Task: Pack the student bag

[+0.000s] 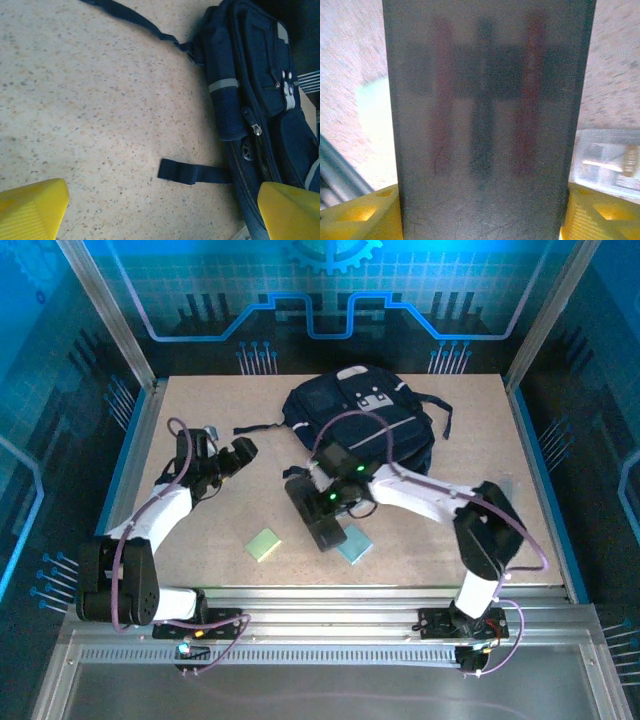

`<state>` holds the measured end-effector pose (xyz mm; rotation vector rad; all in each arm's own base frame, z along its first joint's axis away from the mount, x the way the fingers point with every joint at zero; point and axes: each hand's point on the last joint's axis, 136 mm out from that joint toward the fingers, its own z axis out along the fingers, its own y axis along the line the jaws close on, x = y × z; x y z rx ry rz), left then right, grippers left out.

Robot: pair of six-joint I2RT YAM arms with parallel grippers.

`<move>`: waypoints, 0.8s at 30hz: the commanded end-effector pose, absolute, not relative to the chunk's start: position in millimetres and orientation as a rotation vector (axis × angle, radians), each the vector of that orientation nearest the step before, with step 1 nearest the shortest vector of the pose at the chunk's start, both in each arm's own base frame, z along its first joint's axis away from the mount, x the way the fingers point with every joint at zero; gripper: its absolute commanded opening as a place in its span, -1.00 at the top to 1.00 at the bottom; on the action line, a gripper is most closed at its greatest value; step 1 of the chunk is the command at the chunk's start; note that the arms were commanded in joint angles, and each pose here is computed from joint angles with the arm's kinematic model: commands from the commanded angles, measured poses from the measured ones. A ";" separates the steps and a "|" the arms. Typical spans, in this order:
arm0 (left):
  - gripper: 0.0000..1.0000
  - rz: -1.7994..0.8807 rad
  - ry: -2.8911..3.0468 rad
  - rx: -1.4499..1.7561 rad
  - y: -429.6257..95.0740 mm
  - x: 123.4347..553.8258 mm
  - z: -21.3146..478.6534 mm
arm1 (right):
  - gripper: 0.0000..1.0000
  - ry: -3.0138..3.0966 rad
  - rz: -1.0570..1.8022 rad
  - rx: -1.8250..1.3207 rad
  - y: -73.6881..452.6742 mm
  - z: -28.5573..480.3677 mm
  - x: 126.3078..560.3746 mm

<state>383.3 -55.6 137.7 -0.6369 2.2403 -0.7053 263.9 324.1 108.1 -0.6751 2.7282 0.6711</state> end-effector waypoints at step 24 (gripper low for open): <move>-0.79 -0.403 2.212 0.835 -341.2 401.6 167.1 | -0.16 2.283 0.833 0.673 28.9 169.3 350.6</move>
